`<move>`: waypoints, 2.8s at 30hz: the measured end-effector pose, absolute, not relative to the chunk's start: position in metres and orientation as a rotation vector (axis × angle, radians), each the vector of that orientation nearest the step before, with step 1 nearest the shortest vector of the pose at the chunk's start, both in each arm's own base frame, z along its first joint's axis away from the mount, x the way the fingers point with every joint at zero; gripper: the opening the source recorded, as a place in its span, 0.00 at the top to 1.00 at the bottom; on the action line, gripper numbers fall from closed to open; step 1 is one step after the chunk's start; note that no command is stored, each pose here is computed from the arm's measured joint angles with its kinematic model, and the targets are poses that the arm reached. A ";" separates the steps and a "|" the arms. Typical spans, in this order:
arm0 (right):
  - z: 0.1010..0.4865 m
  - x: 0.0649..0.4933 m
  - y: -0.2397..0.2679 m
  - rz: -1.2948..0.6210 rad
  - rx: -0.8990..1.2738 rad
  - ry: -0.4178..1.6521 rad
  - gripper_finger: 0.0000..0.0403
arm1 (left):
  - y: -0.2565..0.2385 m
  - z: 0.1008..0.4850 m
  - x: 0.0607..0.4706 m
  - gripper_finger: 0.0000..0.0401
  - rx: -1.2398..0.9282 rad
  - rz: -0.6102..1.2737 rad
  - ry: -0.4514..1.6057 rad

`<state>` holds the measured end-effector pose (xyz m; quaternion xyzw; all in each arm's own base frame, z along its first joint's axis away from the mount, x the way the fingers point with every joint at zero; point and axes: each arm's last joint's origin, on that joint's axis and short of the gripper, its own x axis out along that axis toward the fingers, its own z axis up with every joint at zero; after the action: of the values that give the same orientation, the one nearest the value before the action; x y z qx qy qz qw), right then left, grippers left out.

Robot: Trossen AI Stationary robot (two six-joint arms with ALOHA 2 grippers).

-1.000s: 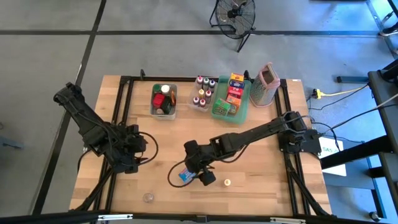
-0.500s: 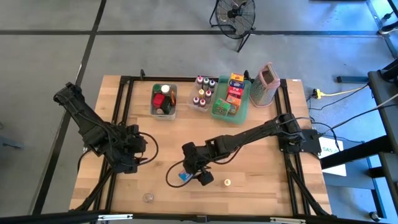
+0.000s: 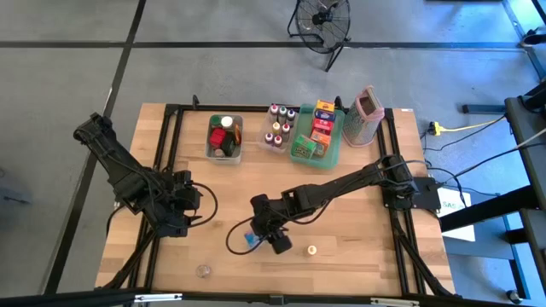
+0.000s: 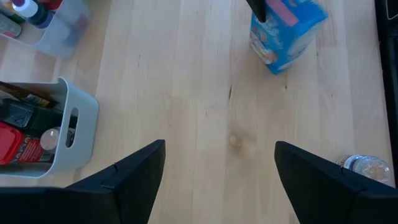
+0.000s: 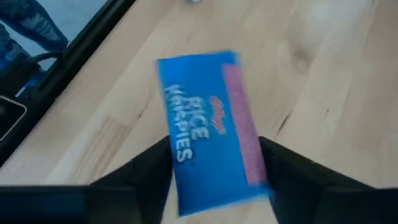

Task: Pick & Place Kitchen Items
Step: Put the light blue cereal box into the green bin

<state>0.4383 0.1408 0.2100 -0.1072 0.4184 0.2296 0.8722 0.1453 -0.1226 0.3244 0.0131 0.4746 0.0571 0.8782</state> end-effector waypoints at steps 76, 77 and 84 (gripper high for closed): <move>0.295 0.192 -0.011 -0.357 -0.060 0.942 0.74 | -0.048 0.320 0.180 0.26 0.020 0.294 1.166; 0.293 0.194 -0.015 -0.335 -0.060 0.932 0.74 | -0.046 0.320 0.181 0.26 0.011 0.295 1.167; 0.277 0.195 -0.038 -0.316 -0.014 0.938 0.74 | -0.036 0.322 0.189 0.26 -0.048 0.320 1.126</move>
<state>0.1951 -0.0380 0.2768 -0.0068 0.4502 -0.1517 0.8799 0.1886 -0.0360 0.3216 -0.0227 0.5312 0.1508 0.8334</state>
